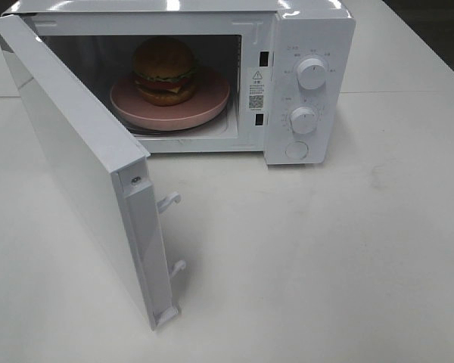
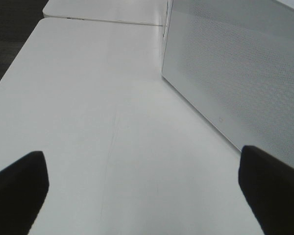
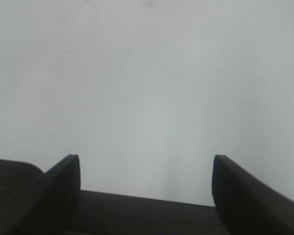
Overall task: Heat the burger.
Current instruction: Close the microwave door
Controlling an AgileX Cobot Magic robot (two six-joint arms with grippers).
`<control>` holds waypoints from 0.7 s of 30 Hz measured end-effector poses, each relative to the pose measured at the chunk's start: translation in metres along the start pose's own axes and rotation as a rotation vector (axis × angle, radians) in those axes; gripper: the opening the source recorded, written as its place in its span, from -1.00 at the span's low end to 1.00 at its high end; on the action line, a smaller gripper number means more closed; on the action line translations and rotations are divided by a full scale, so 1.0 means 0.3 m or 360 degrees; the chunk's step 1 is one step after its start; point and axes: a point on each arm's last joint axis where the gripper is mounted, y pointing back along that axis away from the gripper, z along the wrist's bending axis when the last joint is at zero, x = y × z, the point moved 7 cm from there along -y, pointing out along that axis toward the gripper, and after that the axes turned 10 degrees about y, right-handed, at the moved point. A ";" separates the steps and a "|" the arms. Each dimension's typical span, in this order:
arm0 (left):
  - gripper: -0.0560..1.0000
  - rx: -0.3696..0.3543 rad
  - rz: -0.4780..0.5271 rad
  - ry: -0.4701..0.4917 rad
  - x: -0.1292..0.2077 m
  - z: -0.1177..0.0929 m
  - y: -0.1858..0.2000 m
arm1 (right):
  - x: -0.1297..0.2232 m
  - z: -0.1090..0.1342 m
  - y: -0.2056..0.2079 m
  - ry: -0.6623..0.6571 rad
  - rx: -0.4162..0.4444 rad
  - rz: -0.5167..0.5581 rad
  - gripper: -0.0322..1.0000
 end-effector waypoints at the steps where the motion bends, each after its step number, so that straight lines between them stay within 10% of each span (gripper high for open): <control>1: 0.95 0.0000 0.0000 0.0000 0.000 0.000 0.000 | 0.007 -0.003 0.003 -0.0032 0.0014 -0.0034 0.45; 21: 0.95 0.0000 0.0000 0.0000 0.000 0.000 0.000 | 0.064 -0.013 0.119 -0.0232 0.0122 -0.0561 0.45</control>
